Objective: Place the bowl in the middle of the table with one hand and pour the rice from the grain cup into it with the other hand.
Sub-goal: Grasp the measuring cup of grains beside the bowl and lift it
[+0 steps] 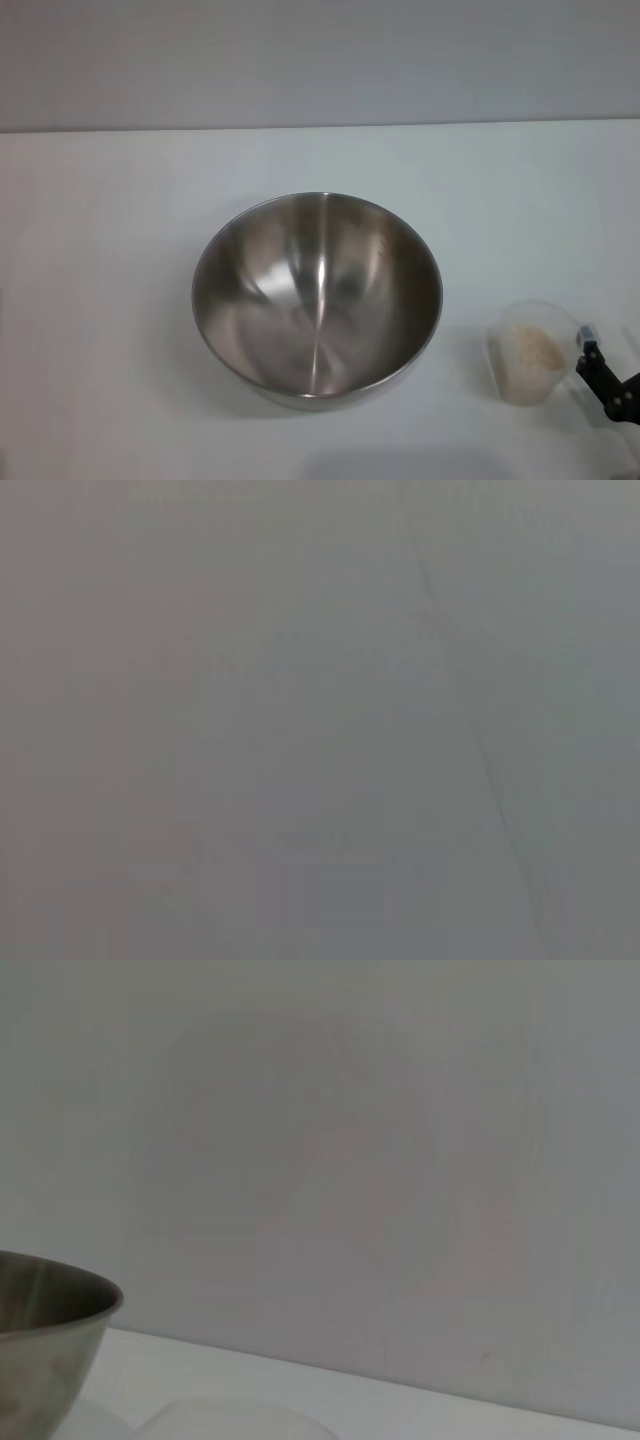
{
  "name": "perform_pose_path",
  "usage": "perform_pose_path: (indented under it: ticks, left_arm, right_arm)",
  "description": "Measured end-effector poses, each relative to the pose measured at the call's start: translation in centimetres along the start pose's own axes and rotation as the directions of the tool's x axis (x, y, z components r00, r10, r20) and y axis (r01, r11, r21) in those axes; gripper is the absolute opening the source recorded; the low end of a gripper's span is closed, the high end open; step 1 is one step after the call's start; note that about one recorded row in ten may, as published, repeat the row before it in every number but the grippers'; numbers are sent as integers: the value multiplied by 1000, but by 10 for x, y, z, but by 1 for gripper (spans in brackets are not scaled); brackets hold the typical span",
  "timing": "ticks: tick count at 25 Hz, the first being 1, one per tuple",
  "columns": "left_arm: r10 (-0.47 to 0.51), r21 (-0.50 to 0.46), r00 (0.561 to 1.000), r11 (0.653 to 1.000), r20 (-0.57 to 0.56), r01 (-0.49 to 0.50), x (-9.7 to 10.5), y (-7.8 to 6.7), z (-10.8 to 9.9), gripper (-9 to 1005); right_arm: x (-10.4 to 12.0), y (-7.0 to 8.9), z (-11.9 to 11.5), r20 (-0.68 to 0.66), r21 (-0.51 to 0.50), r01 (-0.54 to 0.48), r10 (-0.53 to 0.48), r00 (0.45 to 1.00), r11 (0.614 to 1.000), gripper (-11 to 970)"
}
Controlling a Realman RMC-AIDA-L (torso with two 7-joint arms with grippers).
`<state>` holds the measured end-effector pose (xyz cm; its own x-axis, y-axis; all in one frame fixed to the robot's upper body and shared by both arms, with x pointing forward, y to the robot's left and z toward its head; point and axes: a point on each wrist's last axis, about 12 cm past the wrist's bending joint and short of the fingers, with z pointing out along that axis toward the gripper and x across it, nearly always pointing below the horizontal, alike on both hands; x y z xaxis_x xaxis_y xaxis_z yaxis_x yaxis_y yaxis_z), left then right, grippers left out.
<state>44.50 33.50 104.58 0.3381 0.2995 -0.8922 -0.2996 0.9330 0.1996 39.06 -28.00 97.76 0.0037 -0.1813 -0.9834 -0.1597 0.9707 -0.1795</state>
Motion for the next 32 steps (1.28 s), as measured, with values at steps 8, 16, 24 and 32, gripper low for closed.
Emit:
perform_pose_path:
  ticks: [8,16,24,32]
  left_arm:
    - [2,5,1000,1000,-8,-2,1,-1,1,682]
    - [1,6,1000,1000,-9,-1,1,-1,1,681]
    - [1,10,1000,1000,-17,-1,2,-2,2,681]
    - [1,11,1000,1000,-21,-1,3,-2,2,680]
  right_arm:
    - [1,1,9,-19,-19,-28,28,999,999,775]
    - [-1,4,17,-13,-34,-31,30,999,999,414]
    - [-2,5,21,-9,-42,-28,27,1000,999,149]
    - [-2,4,21,-10,-38,-27,27,1000,999,44]
